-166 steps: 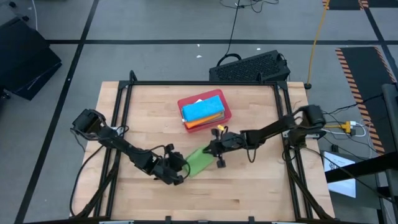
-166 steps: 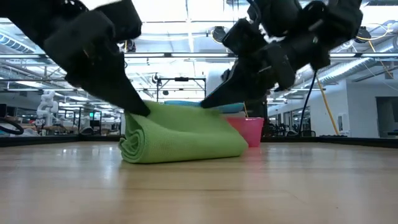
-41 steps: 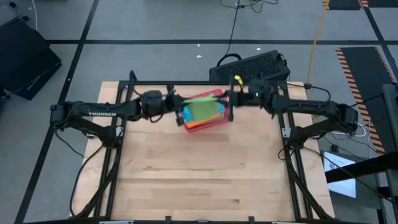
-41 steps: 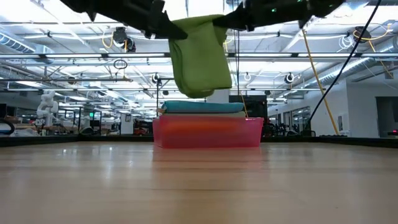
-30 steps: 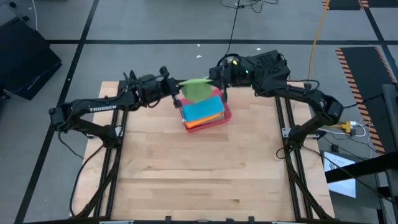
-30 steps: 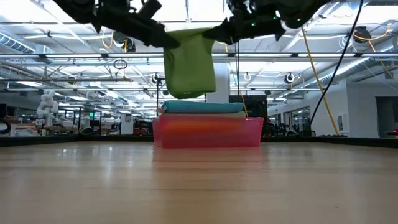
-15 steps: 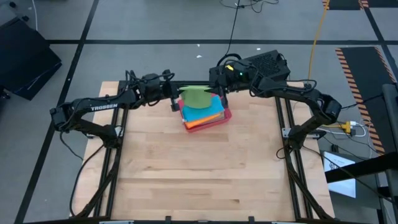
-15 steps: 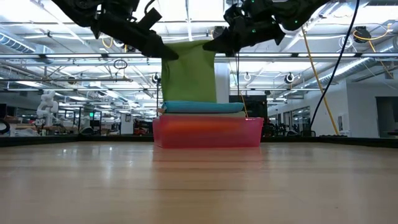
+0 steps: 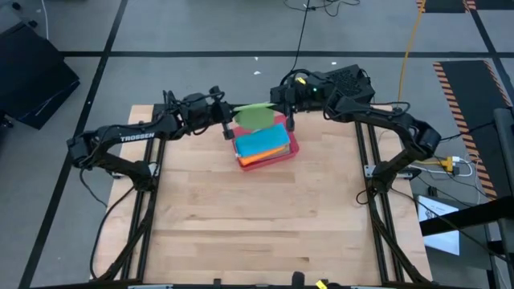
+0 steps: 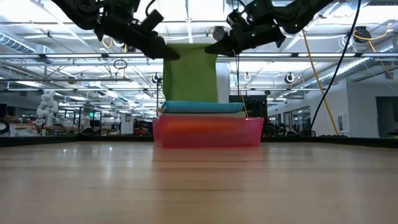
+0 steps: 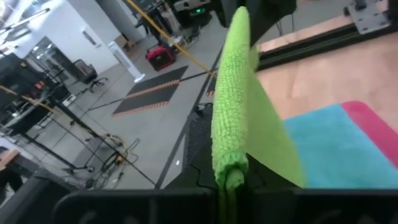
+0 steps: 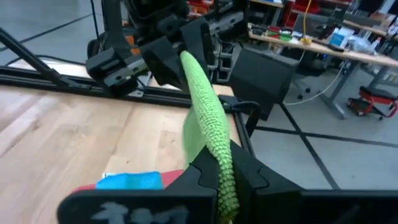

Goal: Fold microfiber towels
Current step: Put the folded green microfiber cloth into the red bin

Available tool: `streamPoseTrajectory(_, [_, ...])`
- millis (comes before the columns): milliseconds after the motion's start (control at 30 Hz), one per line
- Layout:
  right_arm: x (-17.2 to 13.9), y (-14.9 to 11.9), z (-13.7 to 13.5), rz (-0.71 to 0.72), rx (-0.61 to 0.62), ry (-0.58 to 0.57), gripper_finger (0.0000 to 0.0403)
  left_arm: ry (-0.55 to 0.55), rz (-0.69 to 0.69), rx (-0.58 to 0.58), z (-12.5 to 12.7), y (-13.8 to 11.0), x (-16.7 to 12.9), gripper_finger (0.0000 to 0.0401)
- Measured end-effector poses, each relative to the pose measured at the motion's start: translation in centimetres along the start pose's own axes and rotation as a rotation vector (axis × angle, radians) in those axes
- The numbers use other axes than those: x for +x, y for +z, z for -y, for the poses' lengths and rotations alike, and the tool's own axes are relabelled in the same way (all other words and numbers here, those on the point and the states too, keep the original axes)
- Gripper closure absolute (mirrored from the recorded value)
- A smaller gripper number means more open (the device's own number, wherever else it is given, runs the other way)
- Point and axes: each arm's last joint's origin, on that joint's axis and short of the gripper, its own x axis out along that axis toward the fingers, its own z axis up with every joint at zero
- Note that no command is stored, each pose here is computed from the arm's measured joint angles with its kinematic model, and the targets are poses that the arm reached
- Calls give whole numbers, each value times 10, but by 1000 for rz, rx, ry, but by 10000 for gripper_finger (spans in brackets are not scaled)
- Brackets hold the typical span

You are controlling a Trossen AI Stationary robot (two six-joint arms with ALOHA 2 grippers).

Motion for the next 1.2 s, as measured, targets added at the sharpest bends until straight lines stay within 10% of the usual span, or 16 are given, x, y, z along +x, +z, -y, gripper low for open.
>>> streamPoseTrajectory(600, [2,-10,-31,-186,83,159,401,-131,-101,-30,41,-4,13,395])
streamPoseTrajectory(1200, [1,-25,-60,-410,246,274,401,-325,-142,-296,70,-1,11,385])
